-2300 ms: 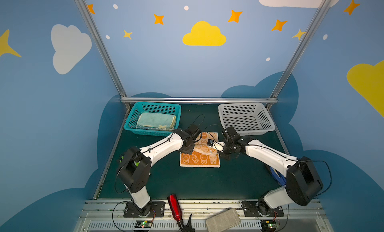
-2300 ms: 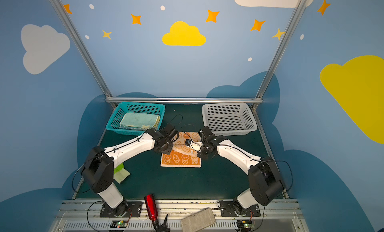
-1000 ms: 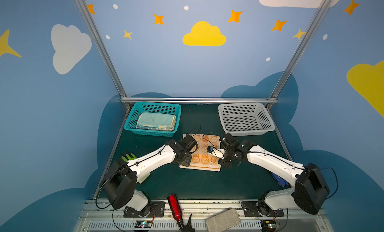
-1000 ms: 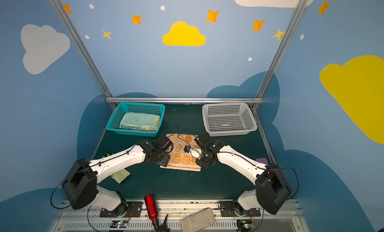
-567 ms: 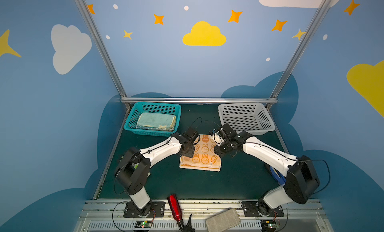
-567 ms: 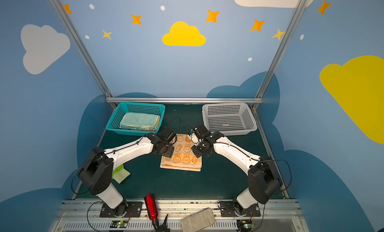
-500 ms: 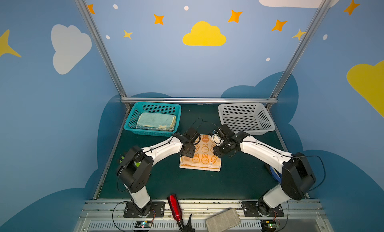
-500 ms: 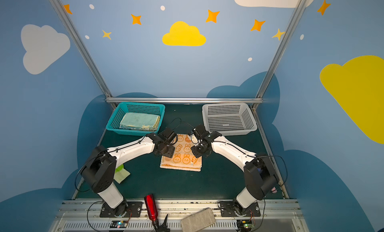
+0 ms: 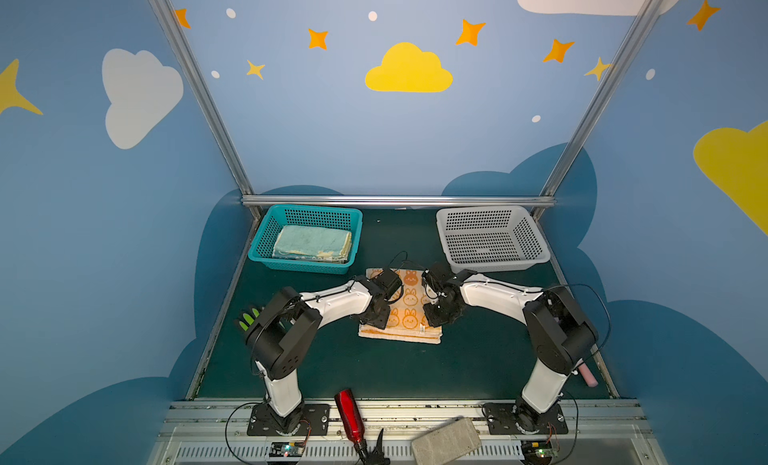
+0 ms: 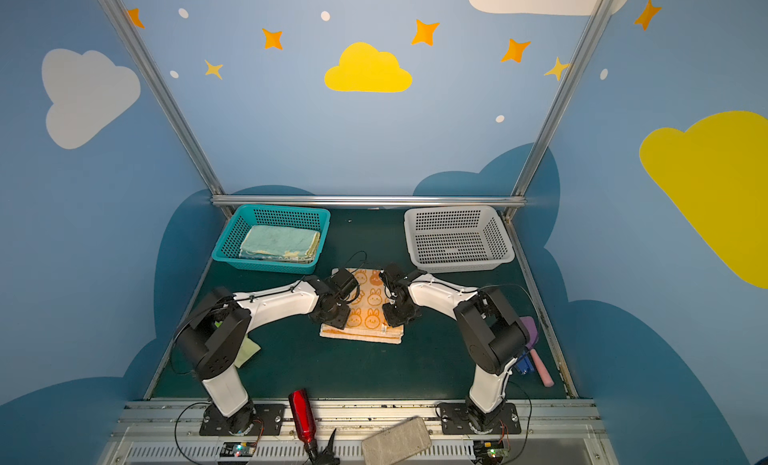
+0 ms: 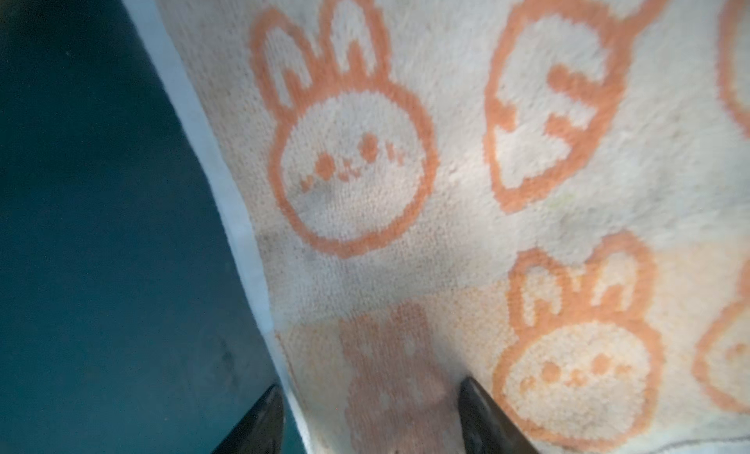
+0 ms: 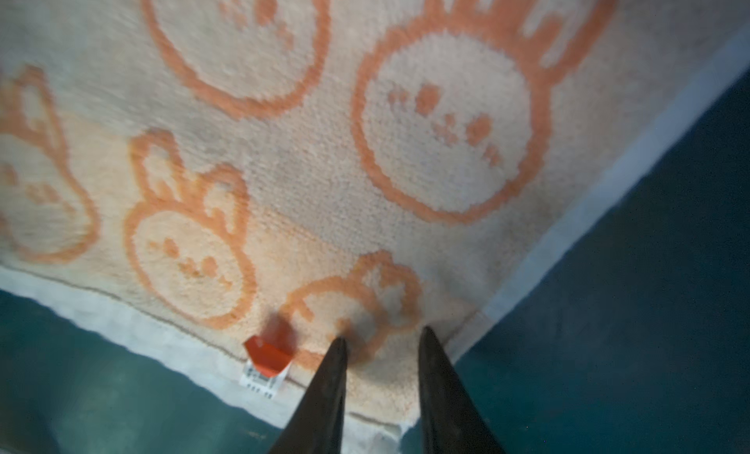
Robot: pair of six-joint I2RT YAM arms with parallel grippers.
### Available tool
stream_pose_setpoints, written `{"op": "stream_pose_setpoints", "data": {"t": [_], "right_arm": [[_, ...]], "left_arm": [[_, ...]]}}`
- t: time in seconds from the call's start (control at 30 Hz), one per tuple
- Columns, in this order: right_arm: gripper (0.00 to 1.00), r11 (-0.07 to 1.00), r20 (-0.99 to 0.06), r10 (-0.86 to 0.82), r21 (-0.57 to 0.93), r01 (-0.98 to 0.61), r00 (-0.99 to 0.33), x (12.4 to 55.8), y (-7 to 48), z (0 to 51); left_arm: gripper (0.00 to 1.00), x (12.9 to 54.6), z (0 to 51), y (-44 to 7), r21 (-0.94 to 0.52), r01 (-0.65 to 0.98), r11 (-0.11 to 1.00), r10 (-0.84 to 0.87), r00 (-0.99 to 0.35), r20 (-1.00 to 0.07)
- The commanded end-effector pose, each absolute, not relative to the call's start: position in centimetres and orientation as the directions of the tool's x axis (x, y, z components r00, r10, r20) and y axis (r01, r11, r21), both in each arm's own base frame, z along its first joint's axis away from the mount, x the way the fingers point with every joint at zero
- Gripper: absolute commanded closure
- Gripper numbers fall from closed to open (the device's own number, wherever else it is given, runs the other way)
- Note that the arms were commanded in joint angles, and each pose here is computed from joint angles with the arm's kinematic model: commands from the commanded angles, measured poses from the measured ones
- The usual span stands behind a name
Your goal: Fold and stack the towels
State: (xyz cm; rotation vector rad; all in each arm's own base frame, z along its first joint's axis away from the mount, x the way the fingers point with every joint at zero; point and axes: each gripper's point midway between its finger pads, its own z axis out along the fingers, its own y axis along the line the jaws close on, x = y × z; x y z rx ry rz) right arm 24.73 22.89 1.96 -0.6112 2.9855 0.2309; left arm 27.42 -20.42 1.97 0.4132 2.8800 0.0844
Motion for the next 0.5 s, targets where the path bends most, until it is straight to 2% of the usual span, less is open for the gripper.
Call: {"op": "stream_pose_setpoints", "data": {"t": [0.0,0.27,0.47], "right_arm": [[0.68,0.928,-0.058,-0.358,0.091,-0.362,-0.932,23.1,21.3,1.0],[0.68,0.941,-0.022,-0.328,0.086,-0.328,-0.945,20.8,19.8,1.0],[0.68,0.945,-0.063,-0.318,0.06,-0.321,-0.946,20.8,18.9,2.9]], "left_arm": [[0.32,24.3,0.4,-19.4,0.136,0.281,0.95,0.297,-0.947,-0.12],[0.34,21.0,0.1,-19.5,0.176,0.333,0.926,0.346,-0.937,-0.05],[0.33,21.9,1.9,-19.0,0.216,0.346,0.913,0.37,-0.925,-0.082]]}}
